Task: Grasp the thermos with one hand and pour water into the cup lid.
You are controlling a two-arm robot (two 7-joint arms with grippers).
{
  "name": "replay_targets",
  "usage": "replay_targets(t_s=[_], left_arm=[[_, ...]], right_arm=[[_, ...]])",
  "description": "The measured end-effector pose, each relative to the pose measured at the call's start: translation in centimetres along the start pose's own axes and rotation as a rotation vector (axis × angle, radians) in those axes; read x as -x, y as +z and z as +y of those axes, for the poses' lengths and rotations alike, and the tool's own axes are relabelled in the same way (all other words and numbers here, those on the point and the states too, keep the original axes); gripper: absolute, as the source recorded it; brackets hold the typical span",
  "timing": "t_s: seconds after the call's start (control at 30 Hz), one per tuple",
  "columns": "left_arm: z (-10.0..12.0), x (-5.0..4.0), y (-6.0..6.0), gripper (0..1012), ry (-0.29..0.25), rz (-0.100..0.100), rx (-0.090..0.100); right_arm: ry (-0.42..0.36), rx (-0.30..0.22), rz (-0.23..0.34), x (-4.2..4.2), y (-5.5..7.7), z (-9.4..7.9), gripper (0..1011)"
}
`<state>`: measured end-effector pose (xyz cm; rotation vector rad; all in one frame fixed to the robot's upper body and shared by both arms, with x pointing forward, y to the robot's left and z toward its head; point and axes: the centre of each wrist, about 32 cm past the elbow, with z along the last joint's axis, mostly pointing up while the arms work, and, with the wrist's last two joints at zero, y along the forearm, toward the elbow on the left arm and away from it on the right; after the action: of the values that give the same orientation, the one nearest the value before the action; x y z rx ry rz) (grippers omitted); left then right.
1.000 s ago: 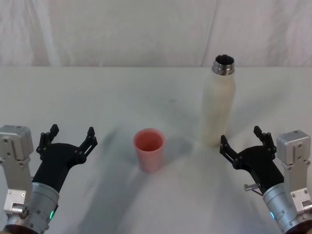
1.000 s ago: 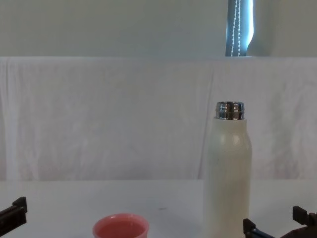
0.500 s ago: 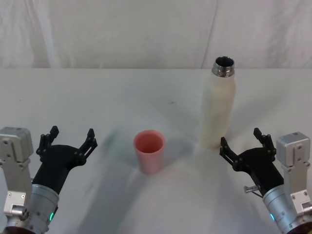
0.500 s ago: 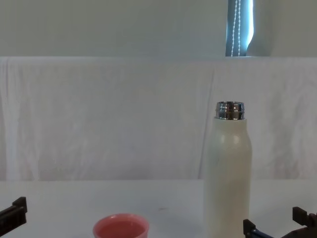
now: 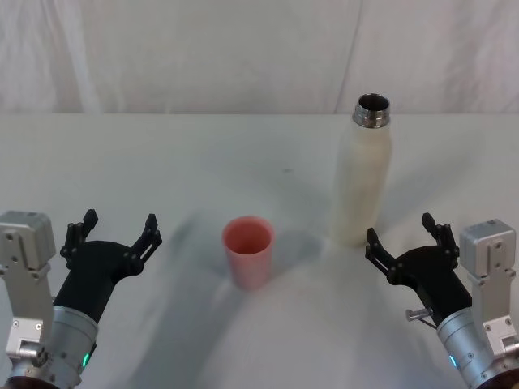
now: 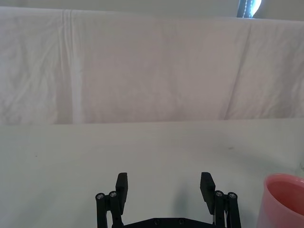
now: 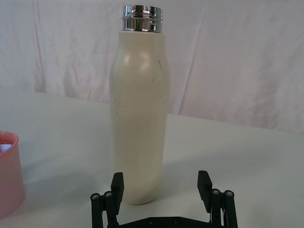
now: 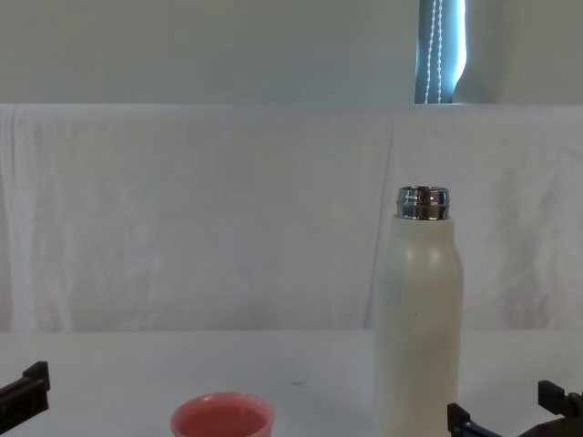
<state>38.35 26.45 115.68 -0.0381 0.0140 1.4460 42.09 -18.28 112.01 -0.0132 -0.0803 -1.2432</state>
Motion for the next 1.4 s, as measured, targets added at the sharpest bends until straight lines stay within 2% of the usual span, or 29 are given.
replay_targets(t_s=[1.4], left_arm=[[0.00,0.00,0.00,1001,0.000,0.000,0.000]], right_arm=[[0.000,0.000,0.001,0.00,-0.01,0.00,1001]])
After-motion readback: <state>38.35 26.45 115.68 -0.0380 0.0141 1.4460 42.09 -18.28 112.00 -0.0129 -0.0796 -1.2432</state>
